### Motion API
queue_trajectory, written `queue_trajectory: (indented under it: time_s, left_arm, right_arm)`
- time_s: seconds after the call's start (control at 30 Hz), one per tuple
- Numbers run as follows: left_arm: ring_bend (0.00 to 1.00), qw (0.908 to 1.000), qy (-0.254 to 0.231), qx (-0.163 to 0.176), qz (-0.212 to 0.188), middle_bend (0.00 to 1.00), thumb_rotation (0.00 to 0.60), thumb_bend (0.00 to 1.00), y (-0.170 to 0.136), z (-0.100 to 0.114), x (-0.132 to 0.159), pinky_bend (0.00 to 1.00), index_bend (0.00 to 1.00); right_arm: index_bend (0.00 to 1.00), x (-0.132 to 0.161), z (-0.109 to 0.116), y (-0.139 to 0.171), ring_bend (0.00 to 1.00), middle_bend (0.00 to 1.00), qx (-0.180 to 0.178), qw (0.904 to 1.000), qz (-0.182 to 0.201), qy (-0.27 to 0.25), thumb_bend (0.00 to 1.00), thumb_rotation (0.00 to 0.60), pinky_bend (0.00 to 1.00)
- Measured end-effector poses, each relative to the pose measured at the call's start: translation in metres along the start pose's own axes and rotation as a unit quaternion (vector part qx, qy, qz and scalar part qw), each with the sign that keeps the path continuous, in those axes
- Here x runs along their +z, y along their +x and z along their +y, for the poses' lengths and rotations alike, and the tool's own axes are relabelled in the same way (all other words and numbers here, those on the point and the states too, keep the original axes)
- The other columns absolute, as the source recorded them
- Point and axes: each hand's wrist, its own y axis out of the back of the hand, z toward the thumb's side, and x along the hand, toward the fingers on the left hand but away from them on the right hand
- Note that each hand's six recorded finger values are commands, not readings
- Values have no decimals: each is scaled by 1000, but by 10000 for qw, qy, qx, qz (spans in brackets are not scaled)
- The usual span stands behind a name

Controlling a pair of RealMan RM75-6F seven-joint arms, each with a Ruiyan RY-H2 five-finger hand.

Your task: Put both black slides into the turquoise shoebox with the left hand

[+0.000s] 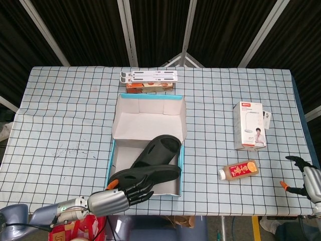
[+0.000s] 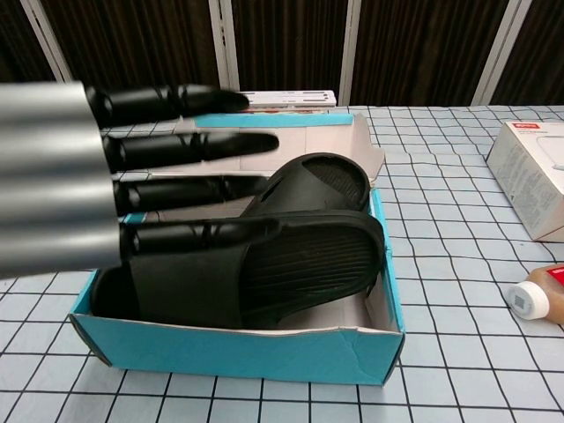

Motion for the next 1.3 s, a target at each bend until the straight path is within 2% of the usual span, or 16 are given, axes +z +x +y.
queue_trajectory:
  time_s: [0.07, 0.13, 0.23, 0.33, 0.37, 0.43, 0.47, 0.57, 0.67, 0.73, 0.77, 0.87, 0.97, 1.17, 1.23, 1.3]
  left_arm:
    - [20, 9986, -294, 114, 418, 175, 600, 168, -1, 5, -10, 106, 89]
    - [20, 9934, -715, 162, 881, 170, 600, 168, -4, 7, -20, 107, 110]
    - [21, 9732, -1594, 60, 1658, 168, 600, 168, -10, 1, -34, 107, 107]
    - [20, 9371, -2636, -181, 2280, 169, 600, 168, -13, -13, -38, 106, 99]
    - [20, 9171, -3088, -258, 2507, 169, 600, 168, -13, -19, -39, 106, 98]
    - [20, 8839, -3710, -354, 2826, 167, 600, 168, -13, -29, -40, 106, 97]
    - [20, 8627, -4043, -420, 3008, 161, 600, 168, -12, -36, -40, 106, 97]
    - [20, 8228, -4563, -637, 3327, 138, 600, 167, -5, -54, -40, 106, 88]
    - [20, 7912, -4947, -856, 3493, 127, 600, 165, 6, -68, -38, 104, 75]
    - [20, 7732, -5176, -939, 3542, 126, 600, 162, 15, -75, -35, 104, 71]
    - [20, 7611, -5328, -965, 3570, 126, 600, 161, 23, -78, -34, 103, 70]
    - [20, 7353, -5666, -917, 3604, 126, 600, 161, 46, -81, -34, 103, 69]
    - [20, 7279, -5832, -794, 3516, 126, 600, 160, 71, -75, -32, 103, 68]
    - [20, 7319, -5918, -850, 3271, 127, 600, 160, 100, -72, -14, 103, 66]
    - [20, 7318, -5942, -908, 3211, 129, 600, 160, 104, -73, -8, 103, 65]
    - [20, 7356, -5910, -977, 3162, 131, 600, 160, 106, -76, -2, 103, 63]
  right_arm:
    - [259, 0, 0, 0, 291, 252, 1, 10000, 4, -4, 233, 600, 298]
    - [259, 0, 0, 0, 291, 252, 0, 10000, 4, 0, 233, 600, 298]
    - [259, 0, -1, 0, 291, 252, 26, 10000, -5, 14, 234, 600, 298]
    - [259, 1, -2, 0, 291, 252, 59, 10000, -11, 30, 233, 600, 299]
    - [259, 1, -3, 0, 291, 252, 65, 10000, -11, 32, 233, 600, 298]
    - [259, 1, -3, 0, 291, 252, 66, 10000, -21, 39, 234, 600, 298]
    - [259, 1, -3, 0, 291, 252, 64, 10000, -28, 40, 234, 600, 298]
    - [259, -1, -3, -1, 292, 252, 76, 9999, -62, 37, 234, 600, 299]
    - [259, -2, -3, -1, 292, 252, 94, 9999, -84, 44, 233, 600, 302]
    - [259, -2, -3, -2, 292, 252, 100, 9999, -83, 46, 233, 600, 302]
    - [259, -2, -3, -2, 292, 252, 106, 9999, -82, 49, 233, 600, 303]
    - [259, -2, -5, -3, 292, 252, 137, 9999, -85, 52, 233, 600, 303]
    - [259, -3, -4, -3, 292, 253, 142, 9999, -86, 48, 234, 600, 302]
    - [259, -3, -4, -2, 292, 252, 154, 9998, -77, 32, 233, 600, 303]
    - [259, -3, -4, -2, 292, 252, 155, 9999, -70, 25, 233, 600, 303]
    - [259, -3, -4, -2, 292, 252, 150, 9999, -69, 10, 233, 600, 303]
